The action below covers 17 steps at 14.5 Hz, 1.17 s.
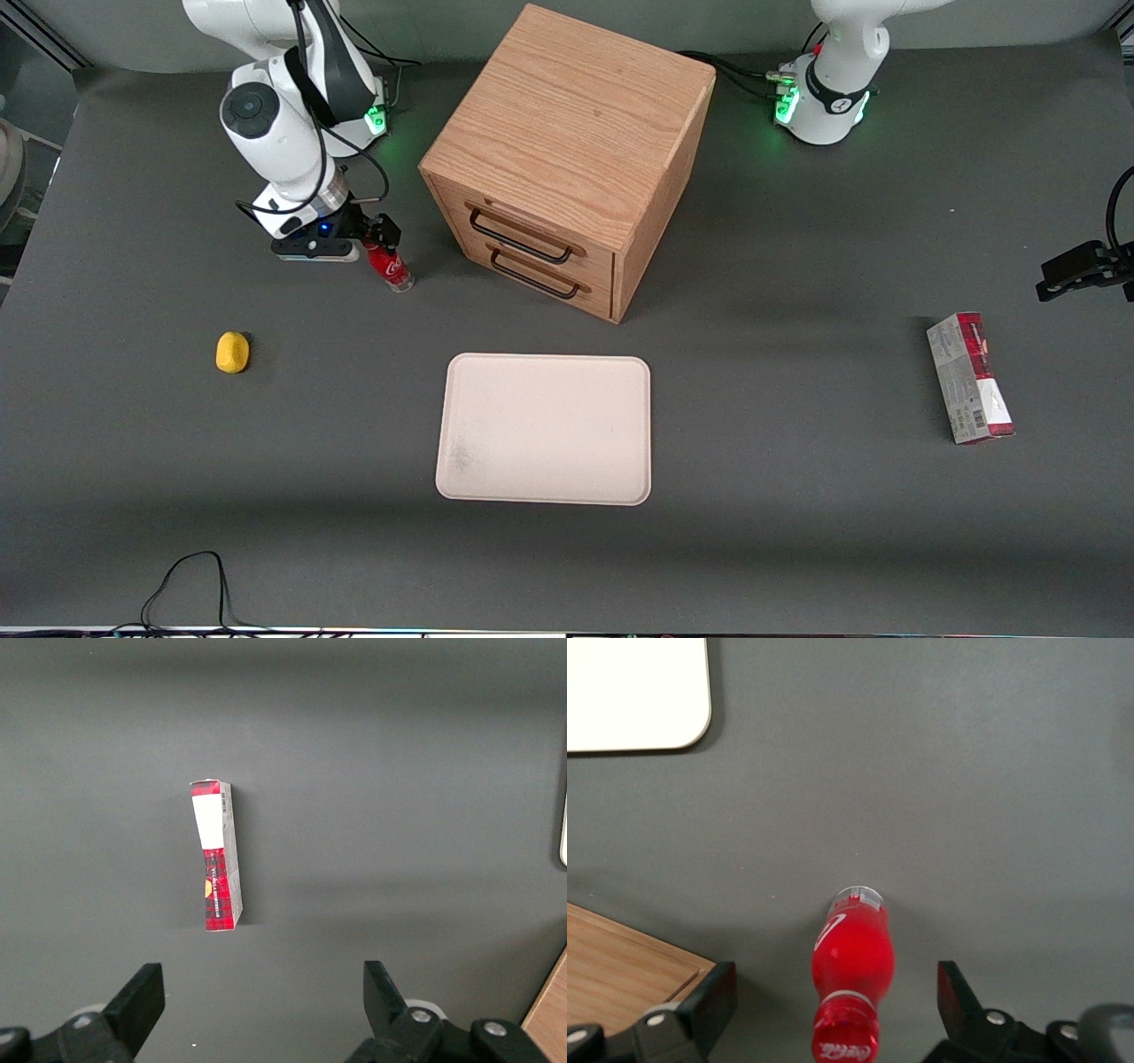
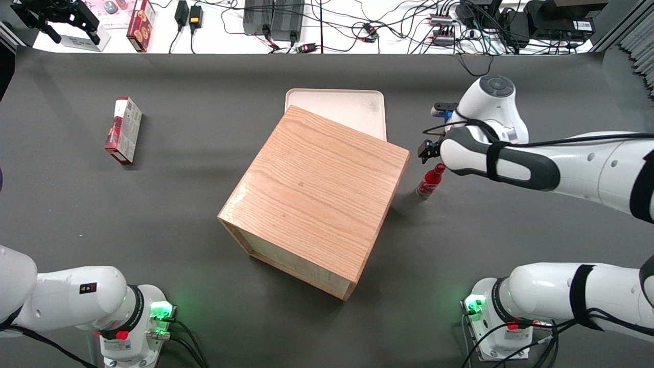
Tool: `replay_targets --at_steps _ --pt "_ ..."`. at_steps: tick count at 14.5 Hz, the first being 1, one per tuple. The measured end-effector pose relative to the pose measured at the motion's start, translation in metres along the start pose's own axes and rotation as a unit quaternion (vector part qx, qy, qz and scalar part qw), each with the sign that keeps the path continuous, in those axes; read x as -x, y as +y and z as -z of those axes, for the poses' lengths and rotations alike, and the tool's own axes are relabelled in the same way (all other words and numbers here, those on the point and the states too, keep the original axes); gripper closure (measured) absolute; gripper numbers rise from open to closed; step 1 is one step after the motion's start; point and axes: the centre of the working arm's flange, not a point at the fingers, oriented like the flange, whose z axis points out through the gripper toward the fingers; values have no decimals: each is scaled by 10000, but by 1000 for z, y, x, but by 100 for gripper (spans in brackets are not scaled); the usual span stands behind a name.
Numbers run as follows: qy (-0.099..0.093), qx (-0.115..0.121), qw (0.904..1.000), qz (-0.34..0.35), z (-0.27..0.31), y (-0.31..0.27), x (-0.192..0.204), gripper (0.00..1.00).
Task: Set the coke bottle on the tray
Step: 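Close the right gripper around the red bottle's body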
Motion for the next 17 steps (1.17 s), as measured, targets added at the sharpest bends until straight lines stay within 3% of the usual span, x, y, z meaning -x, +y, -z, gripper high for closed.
replay_targets --at_steps 3,5,6,9,13,15,17 --pt "-63 21 10000 -4 -7 0 3 0" --pt "-48 14 10000 -8 -7 0 3 6" --pt "-44 12 10000 -8 -7 0 3 11" --pt "-63 16 10000 -13 -8 0 3 44" --pt "-106 29 9999 -17 -12 1 5 48" --pt "-113 34 9999 -22 -12 2 6 67" --pt "-113 35 9999 -9 -12 1 6 68"
